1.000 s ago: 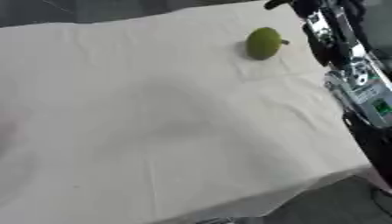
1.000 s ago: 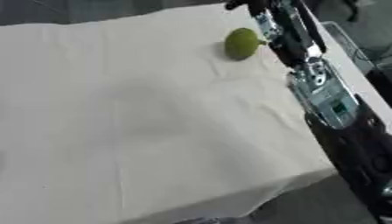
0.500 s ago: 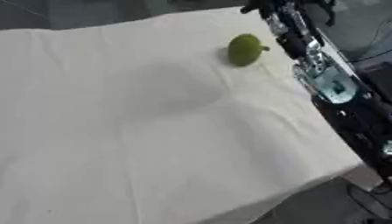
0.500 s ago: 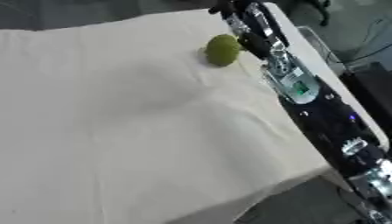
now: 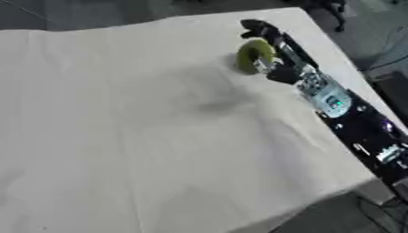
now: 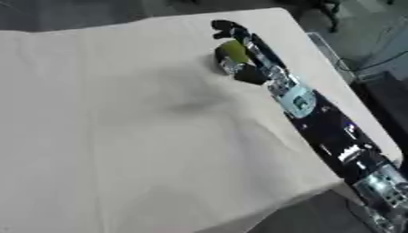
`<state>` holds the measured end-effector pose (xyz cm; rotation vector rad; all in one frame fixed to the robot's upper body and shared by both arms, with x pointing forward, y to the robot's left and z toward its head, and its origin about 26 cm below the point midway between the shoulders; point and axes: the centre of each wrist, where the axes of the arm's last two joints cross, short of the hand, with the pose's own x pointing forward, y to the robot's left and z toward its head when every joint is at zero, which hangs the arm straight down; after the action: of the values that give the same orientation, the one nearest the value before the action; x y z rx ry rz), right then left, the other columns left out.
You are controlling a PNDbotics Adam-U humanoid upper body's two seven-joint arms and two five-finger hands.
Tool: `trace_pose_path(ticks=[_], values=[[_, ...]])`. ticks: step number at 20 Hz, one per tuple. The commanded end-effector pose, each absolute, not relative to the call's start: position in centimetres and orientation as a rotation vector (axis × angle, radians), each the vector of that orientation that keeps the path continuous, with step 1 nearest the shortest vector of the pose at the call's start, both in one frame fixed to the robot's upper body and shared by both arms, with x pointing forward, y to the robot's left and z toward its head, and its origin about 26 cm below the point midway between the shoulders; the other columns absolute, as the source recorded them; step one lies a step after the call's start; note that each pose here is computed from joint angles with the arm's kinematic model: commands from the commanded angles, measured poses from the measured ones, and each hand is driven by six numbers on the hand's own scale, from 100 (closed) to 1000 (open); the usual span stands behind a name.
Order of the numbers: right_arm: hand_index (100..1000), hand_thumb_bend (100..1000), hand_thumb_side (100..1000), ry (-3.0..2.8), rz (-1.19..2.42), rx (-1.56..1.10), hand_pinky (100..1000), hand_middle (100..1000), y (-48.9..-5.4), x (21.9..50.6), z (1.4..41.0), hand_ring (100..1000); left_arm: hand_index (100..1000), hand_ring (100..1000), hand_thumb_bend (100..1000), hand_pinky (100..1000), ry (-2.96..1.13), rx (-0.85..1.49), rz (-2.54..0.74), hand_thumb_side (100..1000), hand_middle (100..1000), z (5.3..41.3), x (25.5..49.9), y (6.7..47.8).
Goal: Pick up the objects with one hand, pass them to the other hand, and then place them into the box on the other side of the table.
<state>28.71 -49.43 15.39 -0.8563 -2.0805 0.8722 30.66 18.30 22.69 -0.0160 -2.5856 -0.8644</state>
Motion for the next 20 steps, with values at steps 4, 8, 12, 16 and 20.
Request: trace_pose_path(ticks=[4, 8, 12, 16, 20], values=[[952, 137, 595, -1.959, 0.997, -1.193, 997, 966, -51.7, 28.1, 16.8, 947, 967, 370, 100, 643, -2.603, -0.001, -0.887, 728, 764, 23.1, 30.3, 18.1], [949, 151, 557, -1.903, 0.979, -1.394, 990, 960, -52.1, 27.8, 16.3, 946, 967, 370, 100, 646, -2.603, 0.0, -0.9, 730, 763, 23.0, 30.3, 17.9], [943, 145, 544, -1.823, 0.948, -1.473, 984, 949, -53.1, 27.2, 15.1, 937, 966, 371, 100, 647, -2.605, -0.006, -0.915, 732, 763, 23.0, 30.2, 17.6], [935, 131, 514, -1.754, 0.904, -1.506, 977, 939, -54.2, 26.5, 14.2, 923, 966, 371, 100, 647, -2.609, -0.007, -0.924, 732, 762, 22.9, 30.2, 17.5], [915, 104, 464, -1.706, 0.868, -1.512, 959, 900, -54.8, 25.9, 13.5, 896, 966, 371, 100, 649, -2.61, -0.009, -0.926, 732, 762, 22.9, 30.1, 17.4]])
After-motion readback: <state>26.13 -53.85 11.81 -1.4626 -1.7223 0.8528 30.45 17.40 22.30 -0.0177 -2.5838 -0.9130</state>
